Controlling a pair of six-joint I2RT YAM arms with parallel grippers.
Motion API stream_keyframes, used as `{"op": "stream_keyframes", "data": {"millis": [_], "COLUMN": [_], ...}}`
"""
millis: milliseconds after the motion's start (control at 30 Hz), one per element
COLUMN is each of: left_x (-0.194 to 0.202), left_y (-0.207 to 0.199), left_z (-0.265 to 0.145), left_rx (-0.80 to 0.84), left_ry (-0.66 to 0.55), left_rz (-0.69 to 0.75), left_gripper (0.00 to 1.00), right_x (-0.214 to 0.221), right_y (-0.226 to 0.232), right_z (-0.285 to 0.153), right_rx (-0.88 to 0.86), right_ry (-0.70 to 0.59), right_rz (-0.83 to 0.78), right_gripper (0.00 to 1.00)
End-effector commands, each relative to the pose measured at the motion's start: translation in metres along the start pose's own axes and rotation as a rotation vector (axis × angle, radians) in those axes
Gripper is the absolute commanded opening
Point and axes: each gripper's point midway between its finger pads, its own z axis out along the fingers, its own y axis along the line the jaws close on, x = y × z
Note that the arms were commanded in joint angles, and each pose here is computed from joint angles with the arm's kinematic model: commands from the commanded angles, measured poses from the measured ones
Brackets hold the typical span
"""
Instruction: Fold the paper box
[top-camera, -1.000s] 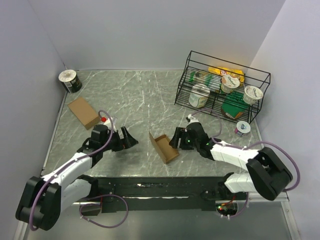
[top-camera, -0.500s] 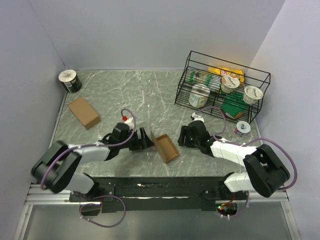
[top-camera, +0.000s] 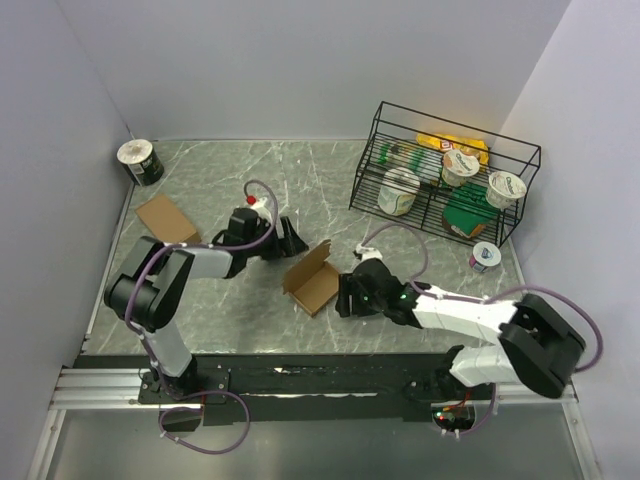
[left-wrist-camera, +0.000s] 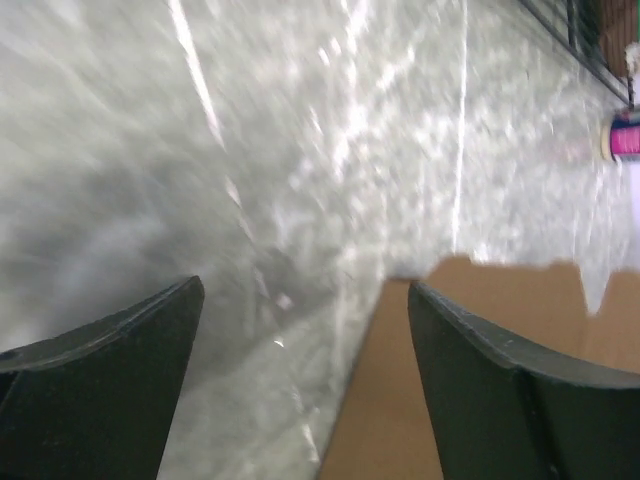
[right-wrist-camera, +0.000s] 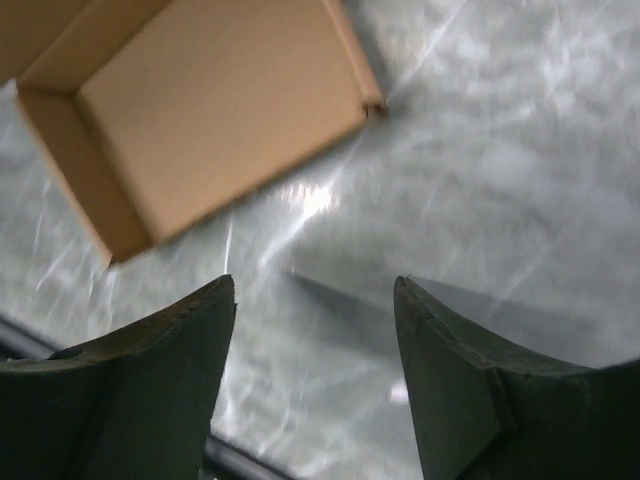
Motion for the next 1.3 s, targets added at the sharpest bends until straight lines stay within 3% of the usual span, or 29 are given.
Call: {"op": "stream_keyframes", "data": {"millis": [0,133,200,333,433,567,700,1000,1267], "left_x": [-0.048,-0.081,-0.083,-0.047,-0.020,0.002,0.011,-0.012,-0.006], "left_y": [0.013,0.030,0.029,0.025,0.023,0.009,-0.018,-0.040,-0.068], "left_z": [-0.011,-0.035,-0.044,-0.045,-0.042,-0.026,-0.002,0.042,0.058], "left_rx": [-0.043,-0.140,-0.155,-0.091,-0.062,0.017,0.117,0.239,0.480], "left_ry": [-0.066,-0.151,-0.158,-0.068,-0.018,0.047,0.107,0.145,0.210], "left_rz": [0.079,0.111,0.141,0.113,0.099,0.119,0.235,0.406,0.446], "left_gripper": [0.92,0.96,0.96,0.92,0.91,0.90,0.90,0.91,0.88], "right_x": [-0.006,-0.040,-0.052,-0.050,-0.041,-0.032,-0.025,-0.023,-0.032], "right_y": [-0.013,-0.005,-0.005,-0.007,-0.001,0.017,0.030,0.079,0.106], "right_z": [-0.027,-0.050,-0.050,-0.035,-0.023,-0.012,0.001,0.009,0.017], "right_rx": [0.045,-0.001,-0.016,0.003,-0.001,-0.043,-0.053,-0.178,-0.229], "right_ry": [-0.051,-0.152,-0.176,-0.147,-0.122,-0.111,-0.081,-0.078,-0.079], "right_rz": [0.037,-0.011,-0.024,-0.066,-0.090,-0.095,-0.120,-0.224,-0.284], "right_gripper": [0.74,0.80,0.77,0.64,0.63,0.63,0.63,0.66,0.67]}}
